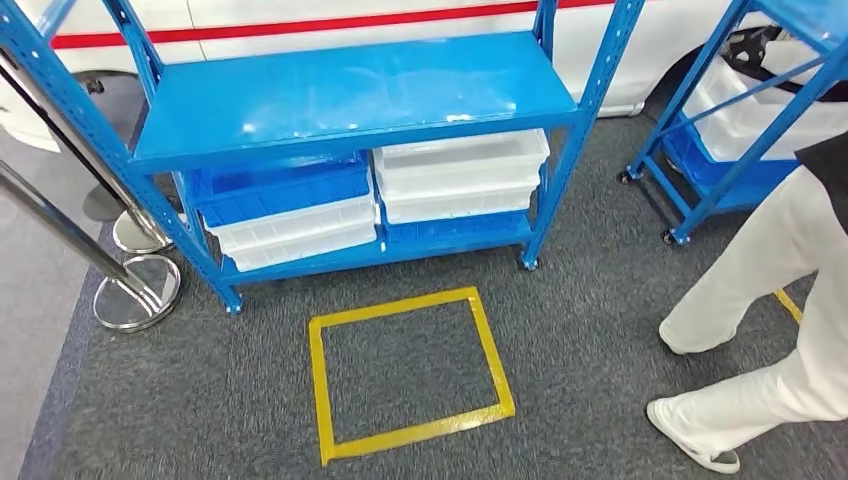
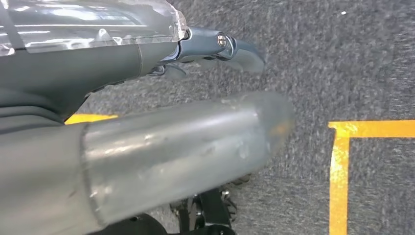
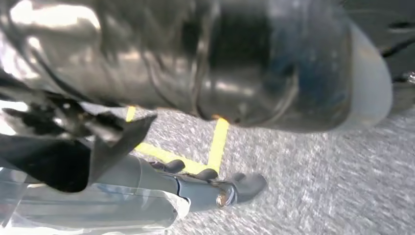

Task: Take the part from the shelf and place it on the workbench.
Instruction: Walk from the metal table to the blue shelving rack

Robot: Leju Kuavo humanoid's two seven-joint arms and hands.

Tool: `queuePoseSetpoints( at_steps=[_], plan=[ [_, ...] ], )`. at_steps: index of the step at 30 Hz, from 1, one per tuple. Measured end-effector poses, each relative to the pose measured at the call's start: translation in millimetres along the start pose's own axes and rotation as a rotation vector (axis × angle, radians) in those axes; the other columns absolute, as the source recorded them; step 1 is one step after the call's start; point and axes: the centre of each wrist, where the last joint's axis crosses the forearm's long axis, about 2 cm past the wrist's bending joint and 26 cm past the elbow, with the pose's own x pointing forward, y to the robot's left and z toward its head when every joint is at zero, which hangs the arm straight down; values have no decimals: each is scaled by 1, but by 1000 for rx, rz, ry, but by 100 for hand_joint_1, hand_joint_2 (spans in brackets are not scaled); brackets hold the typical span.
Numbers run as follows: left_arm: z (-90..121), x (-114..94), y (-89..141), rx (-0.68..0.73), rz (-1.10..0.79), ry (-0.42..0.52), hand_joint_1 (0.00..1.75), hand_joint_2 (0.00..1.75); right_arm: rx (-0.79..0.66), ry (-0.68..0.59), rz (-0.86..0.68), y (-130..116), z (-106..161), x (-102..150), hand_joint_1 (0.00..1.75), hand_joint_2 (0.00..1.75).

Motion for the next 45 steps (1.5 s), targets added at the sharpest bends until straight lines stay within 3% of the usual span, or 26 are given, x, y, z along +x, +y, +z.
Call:
queuePoseSetpoints(
  at_steps=[32, 34, 36, 38, 45],
  plan=[
    [-1, -1, 3, -6, 21, 7, 0, 0, 0, 10, -34, -1, -2, -4, 0, 0],
    [-2, 2, 3, -6, 23, 1, 0, 0, 1, 7, -32, -1, -2, -4, 0, 87],
    [-2, 3, 3, -5, 24, 1, 0, 0, 3, 4, -30, 0, -2, -3, 0, 87],
    [-1, 1, 3, 0, 24, 8, 0, 0, 7, 0, -38, 0, -3, -3, 0, 0],
    [3, -9, 7, 16, 14, 39, 0, 0, 2, -1, -77, 2, -3, -4, 0, 0]
  ],
)
